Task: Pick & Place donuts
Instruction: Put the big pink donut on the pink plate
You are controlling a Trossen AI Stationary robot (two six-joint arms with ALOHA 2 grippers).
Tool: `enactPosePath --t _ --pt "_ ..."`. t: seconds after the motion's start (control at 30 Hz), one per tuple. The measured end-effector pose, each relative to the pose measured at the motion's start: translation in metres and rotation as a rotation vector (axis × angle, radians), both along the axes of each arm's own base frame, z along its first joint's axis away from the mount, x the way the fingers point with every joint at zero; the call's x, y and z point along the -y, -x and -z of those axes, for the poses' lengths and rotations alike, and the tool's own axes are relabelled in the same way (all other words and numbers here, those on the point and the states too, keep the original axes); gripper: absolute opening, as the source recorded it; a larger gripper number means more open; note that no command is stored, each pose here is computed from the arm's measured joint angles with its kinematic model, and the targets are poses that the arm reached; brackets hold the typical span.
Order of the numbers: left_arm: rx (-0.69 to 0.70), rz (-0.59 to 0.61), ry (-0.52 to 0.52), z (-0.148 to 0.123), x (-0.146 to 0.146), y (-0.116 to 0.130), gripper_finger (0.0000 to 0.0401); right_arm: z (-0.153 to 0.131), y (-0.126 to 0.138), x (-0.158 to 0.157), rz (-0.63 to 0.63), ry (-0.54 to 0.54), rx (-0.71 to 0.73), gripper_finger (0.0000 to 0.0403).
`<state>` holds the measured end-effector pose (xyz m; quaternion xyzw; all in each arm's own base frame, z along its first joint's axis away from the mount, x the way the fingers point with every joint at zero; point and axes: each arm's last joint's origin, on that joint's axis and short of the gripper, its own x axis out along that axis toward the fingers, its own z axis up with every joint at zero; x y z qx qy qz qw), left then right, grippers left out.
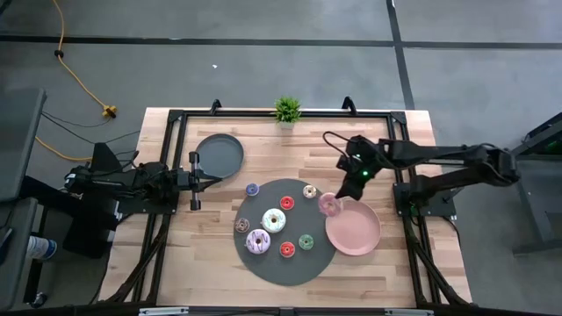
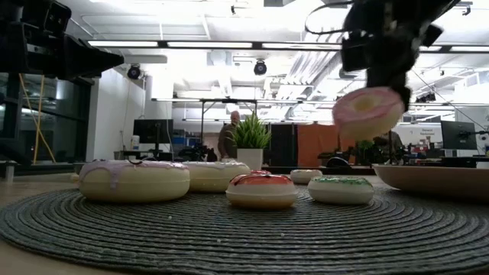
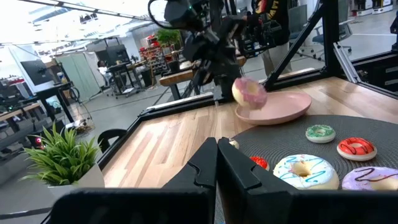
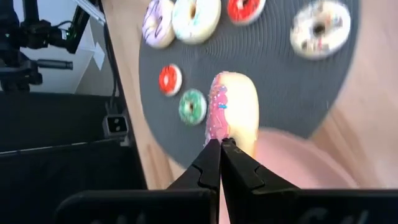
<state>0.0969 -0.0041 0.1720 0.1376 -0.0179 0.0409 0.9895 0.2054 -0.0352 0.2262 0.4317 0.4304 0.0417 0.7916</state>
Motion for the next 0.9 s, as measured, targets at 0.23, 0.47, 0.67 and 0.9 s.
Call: enactPosePath --t 0.23,0.47,0.67,0.9 --pt "0.000 0.000 0.000 0.000 0.000 0.000 0.0000 -0.013 0.028 -0.011 -0.007 -0.046 -0.052 0.0000" --pt "0.000 0.000 0.000 0.000 0.000 0.000 0.0000 -0.001 0.046 -0.017 -0.027 -0.155 -0.080 0.0000" --pt "0.000 0.000 0.000 0.000 0.000 0.000 0.0000 0.031 0.045 -0.017 0.009 -0.210 -0.017 0.0000" --pt "0.000 0.000 0.000 0.000 0.000 0.000 0.0000 0.060 0.047 -0.017 0.031 -0.260 -0.007 0.0000"
